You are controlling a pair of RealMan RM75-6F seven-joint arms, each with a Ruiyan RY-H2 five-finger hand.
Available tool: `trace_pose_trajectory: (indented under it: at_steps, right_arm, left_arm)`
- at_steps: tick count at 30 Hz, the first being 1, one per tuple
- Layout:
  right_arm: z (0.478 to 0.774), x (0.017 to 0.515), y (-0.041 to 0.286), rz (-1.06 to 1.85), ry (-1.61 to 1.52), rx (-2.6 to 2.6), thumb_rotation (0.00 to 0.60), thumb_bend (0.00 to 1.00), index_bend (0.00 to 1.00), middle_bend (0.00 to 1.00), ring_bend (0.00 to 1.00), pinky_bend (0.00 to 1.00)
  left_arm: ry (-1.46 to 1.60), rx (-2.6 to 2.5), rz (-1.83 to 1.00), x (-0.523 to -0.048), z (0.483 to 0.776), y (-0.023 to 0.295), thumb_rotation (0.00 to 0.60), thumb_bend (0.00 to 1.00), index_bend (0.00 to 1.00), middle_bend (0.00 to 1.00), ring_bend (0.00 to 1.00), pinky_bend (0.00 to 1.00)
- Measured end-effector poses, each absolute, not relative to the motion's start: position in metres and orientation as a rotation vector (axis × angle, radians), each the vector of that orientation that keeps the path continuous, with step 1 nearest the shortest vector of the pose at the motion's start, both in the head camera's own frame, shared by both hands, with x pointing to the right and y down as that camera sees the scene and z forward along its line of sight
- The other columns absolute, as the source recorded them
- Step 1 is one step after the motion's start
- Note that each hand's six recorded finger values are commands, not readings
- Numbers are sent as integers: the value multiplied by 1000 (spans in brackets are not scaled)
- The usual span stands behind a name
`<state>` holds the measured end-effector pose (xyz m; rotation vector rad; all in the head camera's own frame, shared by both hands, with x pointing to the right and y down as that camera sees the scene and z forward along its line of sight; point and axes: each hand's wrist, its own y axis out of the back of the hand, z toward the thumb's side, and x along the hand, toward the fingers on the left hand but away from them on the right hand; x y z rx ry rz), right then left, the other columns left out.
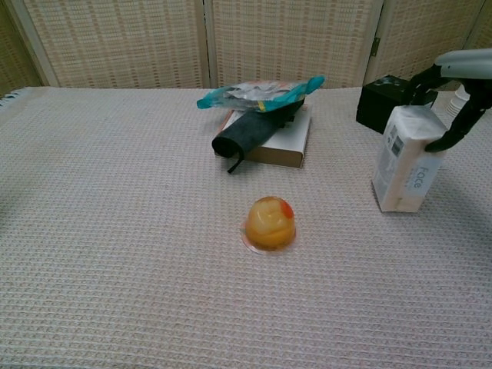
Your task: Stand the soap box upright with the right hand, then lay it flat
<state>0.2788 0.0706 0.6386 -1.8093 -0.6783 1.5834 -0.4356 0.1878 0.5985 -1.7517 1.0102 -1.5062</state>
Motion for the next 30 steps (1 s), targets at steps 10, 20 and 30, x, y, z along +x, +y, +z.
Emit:
trace_pose_trajectory:
  at_steps: [10,20,30]
  right_arm:
    - [631,288,61,1383,-1082,-2049,600,397,487,452,251,0]
    - [679,335,50,1099,-1583,-2265,600,401,492,452,251,0]
    - [727,319,76,968,-1490,-2500,600,401,495,452,252,0]
  left_arm:
    - [1016,-1748,-1501,-436,597,188,600,543,162,0,0,115]
    - [1011,-1744,-1513,-436,599,188,600,543,162,0,0,114]
    - [1018,-1740,-1515,-438,598,187,600,544,161,0,0,114]
